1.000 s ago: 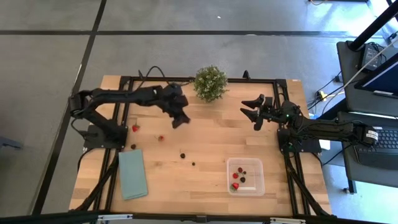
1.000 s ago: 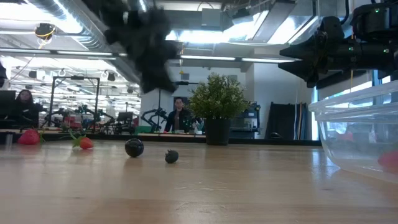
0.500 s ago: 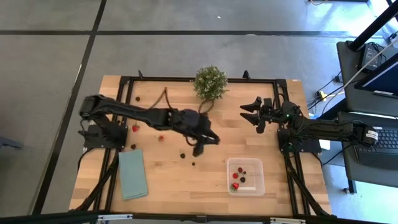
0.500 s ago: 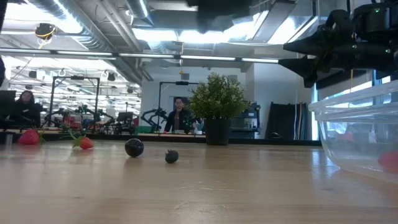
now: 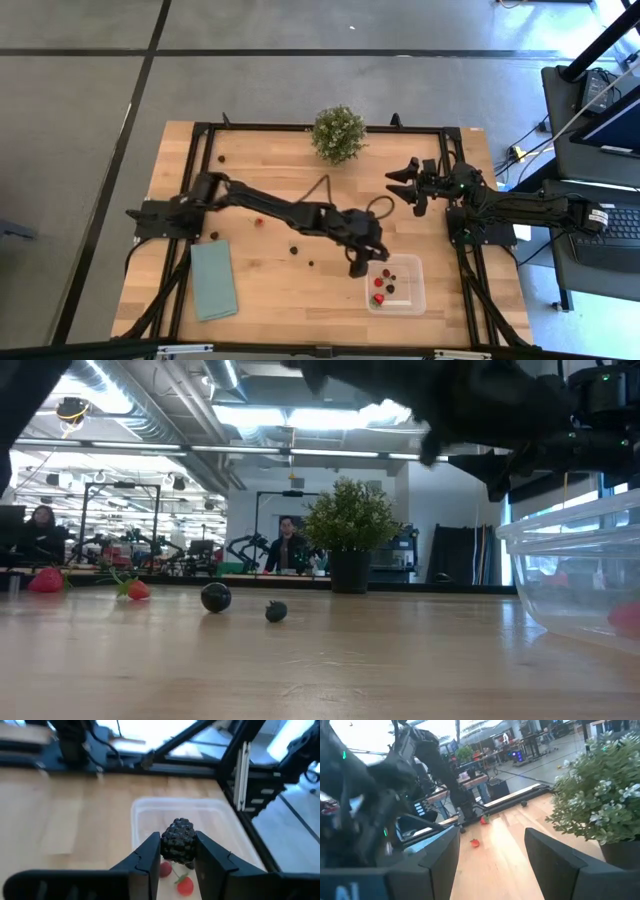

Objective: Pick and placing Produce into tupperware
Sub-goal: Put the top blackberry into the bin

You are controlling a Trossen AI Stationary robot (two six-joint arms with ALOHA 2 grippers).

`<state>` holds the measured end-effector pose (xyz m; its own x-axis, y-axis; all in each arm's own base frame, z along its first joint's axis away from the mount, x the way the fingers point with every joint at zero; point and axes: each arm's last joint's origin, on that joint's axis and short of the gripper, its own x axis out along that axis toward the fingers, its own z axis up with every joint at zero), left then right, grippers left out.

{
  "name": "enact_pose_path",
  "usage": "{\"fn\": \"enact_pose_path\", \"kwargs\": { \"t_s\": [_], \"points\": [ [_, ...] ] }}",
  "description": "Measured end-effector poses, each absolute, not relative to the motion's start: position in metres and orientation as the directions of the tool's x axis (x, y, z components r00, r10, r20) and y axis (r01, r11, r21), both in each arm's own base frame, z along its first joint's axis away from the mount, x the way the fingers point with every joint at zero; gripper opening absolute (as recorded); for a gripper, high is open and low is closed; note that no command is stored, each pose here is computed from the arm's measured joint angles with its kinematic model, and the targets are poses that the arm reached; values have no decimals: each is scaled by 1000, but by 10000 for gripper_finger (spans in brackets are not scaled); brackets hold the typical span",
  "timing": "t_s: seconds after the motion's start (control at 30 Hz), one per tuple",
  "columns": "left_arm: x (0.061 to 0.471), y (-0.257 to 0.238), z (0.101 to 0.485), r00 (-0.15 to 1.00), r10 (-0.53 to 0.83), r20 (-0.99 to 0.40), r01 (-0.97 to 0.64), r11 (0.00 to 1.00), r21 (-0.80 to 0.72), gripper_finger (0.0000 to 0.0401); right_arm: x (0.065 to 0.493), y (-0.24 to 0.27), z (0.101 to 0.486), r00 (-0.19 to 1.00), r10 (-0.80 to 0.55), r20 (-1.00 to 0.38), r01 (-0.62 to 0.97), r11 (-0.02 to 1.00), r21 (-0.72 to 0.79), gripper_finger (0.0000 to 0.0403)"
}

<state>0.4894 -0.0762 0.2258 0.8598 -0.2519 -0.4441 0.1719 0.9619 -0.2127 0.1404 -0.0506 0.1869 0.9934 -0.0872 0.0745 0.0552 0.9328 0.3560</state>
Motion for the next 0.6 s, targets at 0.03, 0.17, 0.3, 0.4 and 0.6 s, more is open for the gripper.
{"fn": "enact_pose_path", "kwargs": {
  "t_s": [0.03,0.17,0.3,0.4,0.6],
  "points": [
    [494,-78,219,851,-263,-454,178,959,-221,87,140,-50,187,994,-83,72,52,933,357,226],
    [506,-84,194,830,-279,-483,176,953,-247,97,141,-50,186,996,-64,63,37,932,361,226],
    [511,-91,174,808,-289,-514,181,951,-250,100,141,-50,186,996,-62,63,35,930,365,226],
    [511,-94,168,800,-293,-524,185,950,-250,94,141,-50,186,996,-61,62,34,928,370,226],
    [512,-93,168,802,-289,-523,181,952,-249,108,141,-50,185,996,-61,59,34,926,375,226]
  ]
}}
